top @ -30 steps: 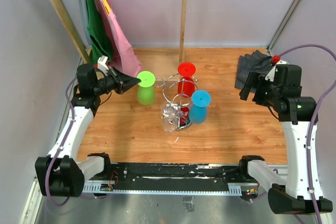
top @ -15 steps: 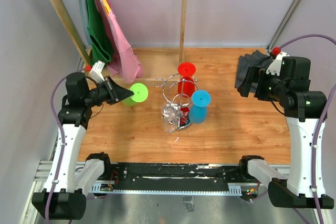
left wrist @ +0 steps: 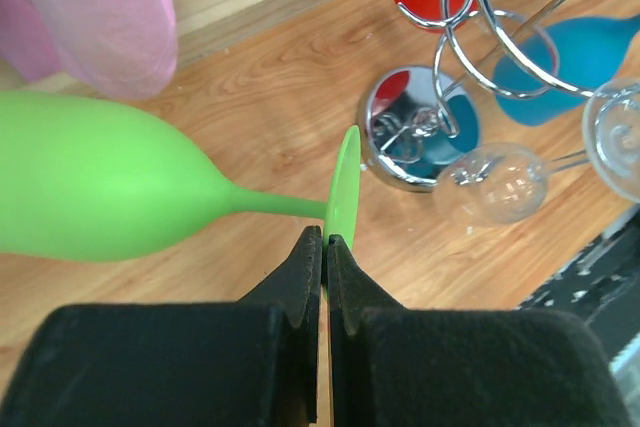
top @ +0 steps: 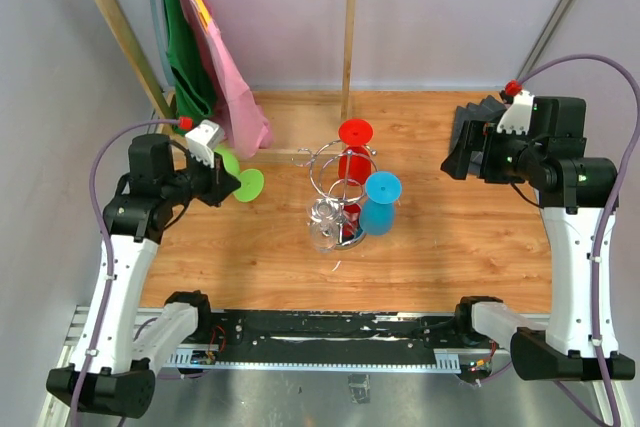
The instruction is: Take the wine glass off the wine glass rack
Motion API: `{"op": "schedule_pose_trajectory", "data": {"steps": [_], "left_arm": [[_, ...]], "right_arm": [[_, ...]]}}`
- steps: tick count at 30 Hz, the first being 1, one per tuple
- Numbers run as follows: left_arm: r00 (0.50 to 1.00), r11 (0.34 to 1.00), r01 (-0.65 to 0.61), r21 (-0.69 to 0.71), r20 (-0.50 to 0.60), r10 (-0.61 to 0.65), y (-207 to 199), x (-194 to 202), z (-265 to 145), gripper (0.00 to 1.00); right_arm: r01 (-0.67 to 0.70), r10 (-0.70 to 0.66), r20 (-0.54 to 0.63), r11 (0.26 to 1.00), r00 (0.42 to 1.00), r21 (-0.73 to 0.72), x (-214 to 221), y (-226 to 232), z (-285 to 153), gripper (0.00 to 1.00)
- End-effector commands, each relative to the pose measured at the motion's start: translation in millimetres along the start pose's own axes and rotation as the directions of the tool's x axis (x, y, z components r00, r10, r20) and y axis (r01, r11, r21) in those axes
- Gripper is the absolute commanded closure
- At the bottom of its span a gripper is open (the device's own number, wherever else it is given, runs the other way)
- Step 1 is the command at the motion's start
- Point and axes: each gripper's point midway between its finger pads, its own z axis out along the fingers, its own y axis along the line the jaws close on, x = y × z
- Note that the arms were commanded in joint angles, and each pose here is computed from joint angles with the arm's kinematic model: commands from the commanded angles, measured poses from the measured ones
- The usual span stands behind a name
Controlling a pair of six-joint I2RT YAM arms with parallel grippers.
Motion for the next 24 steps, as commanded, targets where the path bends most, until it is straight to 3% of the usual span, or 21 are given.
{"op": "schedule_pose_trajectory", "data": {"steps": [1, 4, 7, 12, 16, 24], "left_arm": [[0.972, 0.97, -0.233, -0.069, -0.01, 0.233, 10.3, -11.9, -5.6, 1.0], [0.941, 0.939, -0.338, -0.063, -0.045, 0.335, 10.1, -5.3, -2.1, 1.0], [0.878, 0.876, -0.477, -0.075, -0.096, 0.47, 13.1, 5.1, -0.9, 1.0], [0.693, 0.697, -0.714, -0.067, -0.209, 0.69, 31.5, 30.6, 2.0, 1.0], [0.567, 0.563, -0.821, -0.097, -0.265, 0.78, 51.2, 42.3, 3.2, 1.0], [0.352, 0.345, -0.936, -0.07, -0.216, 0.911, 48.3, 41.0, 5.7, 1.0]], "right_arm": [[0.044, -0.043, 0.022, 0.997, 0.999, -0.059, -4.5, 14.7, -7.4, 0.01], [0.051, -0.05, 0.023, 0.995, 0.999, -0.081, -8.6, 19.7, -8.9, 0.01], [0.064, -0.062, 0.021, 0.994, 0.998, -0.084, -13.7, 22.1, -11.0, 0.01], [0.074, -0.072, 0.02, 0.993, 0.997, -0.091, -16.9, 24.7, -11.3, 0.01], [0.072, -0.071, 0.015, 0.993, 0.997, -0.098, -15.4, 25.9, -10.5, 0.02], [0.104, -0.105, 0.002, 0.977, 0.994, -0.187, -39.4, 52.5, -6.5, 0.01]]}}
